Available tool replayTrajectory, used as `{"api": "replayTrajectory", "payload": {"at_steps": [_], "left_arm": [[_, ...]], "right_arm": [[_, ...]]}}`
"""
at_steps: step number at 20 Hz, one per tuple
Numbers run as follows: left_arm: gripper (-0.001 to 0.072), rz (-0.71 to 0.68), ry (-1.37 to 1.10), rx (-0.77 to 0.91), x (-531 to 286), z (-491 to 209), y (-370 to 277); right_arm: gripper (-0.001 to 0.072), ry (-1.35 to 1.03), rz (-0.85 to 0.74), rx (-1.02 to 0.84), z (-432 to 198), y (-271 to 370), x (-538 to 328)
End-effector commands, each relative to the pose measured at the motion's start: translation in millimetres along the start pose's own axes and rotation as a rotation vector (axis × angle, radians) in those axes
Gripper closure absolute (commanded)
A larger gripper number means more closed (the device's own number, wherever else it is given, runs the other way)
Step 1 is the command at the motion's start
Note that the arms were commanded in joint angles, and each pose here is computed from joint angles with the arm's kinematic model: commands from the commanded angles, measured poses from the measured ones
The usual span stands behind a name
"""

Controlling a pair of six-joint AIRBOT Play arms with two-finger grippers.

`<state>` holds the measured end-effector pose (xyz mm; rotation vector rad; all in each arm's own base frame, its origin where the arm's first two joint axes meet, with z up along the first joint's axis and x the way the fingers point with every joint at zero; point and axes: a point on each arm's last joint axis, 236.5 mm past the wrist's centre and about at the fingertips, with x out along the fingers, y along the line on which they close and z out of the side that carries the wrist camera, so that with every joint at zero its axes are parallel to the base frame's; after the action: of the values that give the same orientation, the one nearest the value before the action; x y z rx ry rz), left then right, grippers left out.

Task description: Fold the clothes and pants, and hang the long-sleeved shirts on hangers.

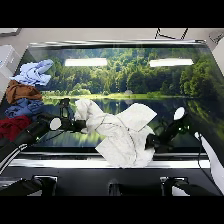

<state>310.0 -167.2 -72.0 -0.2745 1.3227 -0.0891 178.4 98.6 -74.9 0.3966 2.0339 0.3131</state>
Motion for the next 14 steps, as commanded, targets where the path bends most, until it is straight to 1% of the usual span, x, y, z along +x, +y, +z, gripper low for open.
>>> {"api": "replayTrajectory", "payload": {"at_steps": [1, 4, 7, 8, 9, 10, 11, 12, 14], "left_arm": [[0.0684, 0.003, 0.003, 0.005, 0, 0, 2], [0.0685, 0.003, 0.003, 0.005, 0, 0, 2], [0.0684, 0.005, 0.007, 0.006, 0, -1, 2], [0.0684, 0.006, 0.009, 0.006, 0, -2, 2], [0.0684, 0.007, 0.012, 0.006, 0, -2, 3], [0.0685, 0.009, 0.014, 0.006, 0, -3, 3], [0.0685, 0.010, 0.015, 0.007, 0, -3, 3], [0.0685, 0.007, 0.011, 0.027, -1, -2, 3], [0.0685, -0.017, -0.038, 0.124, -17, 13, -5]], "right_arm": [[0.0015, 0.076, 0.062, 0.033, -27, 0, 33], [0.0015, 0.070, 0.137, 0.063, -29, 11, 48], [0.0028, 0.004, 0.213, 0.091, -14, 25, 52], [0.0084, -0.011, 0.227, 0.106, -10, 28, 52], [0.0198, -0.023, 0.236, 0.112, -7, 29, 52], [0.0397, -0.031, 0.236, 0.117, -5, 29, 52], [0.0645, -0.030, 0.241, 0.116, -5, 31, 51], [0.0667, -0.031, 0.256, 0.102, -5, 35, 49], [0.0668, -0.091, 0.254, 0.042, 6, 42, 30]]}}
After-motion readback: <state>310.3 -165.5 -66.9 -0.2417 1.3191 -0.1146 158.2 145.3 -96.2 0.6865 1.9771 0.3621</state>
